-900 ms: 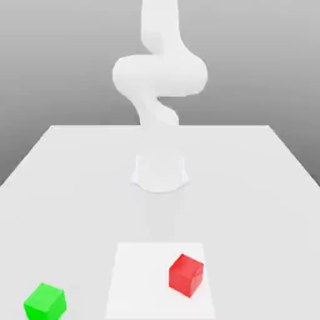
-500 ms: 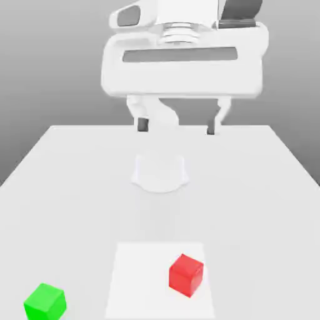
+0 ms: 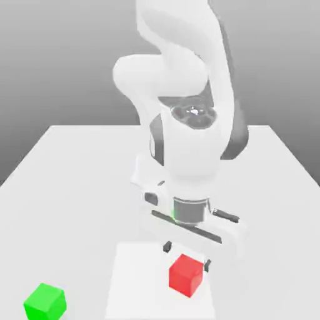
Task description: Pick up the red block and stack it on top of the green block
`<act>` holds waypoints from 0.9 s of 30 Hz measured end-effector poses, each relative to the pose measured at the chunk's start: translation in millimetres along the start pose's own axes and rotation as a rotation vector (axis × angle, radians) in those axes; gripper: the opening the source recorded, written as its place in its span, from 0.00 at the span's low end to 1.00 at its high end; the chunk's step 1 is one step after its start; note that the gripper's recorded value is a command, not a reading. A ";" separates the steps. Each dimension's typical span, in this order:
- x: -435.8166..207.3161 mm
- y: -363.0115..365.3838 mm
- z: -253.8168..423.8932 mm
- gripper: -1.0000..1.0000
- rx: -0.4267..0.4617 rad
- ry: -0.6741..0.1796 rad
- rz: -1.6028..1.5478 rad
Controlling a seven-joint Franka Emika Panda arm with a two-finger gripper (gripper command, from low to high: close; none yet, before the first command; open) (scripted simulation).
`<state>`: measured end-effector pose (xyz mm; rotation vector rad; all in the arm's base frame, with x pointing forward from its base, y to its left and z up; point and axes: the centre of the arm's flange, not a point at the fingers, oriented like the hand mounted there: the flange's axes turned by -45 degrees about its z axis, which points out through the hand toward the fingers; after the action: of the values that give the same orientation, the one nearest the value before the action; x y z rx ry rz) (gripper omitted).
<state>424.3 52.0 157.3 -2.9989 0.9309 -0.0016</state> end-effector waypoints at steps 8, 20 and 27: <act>-0.7 0.3 9.2 0.00 0.000 0.001 0.000; 124.1 88.9 -72.8 0.00 0.003 -0.003 0.183; 195.3 181.4 -35.0 0.00 0.000 0.000 0.309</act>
<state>482.5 -208.1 192.1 -2.8200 1.3821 -0.0015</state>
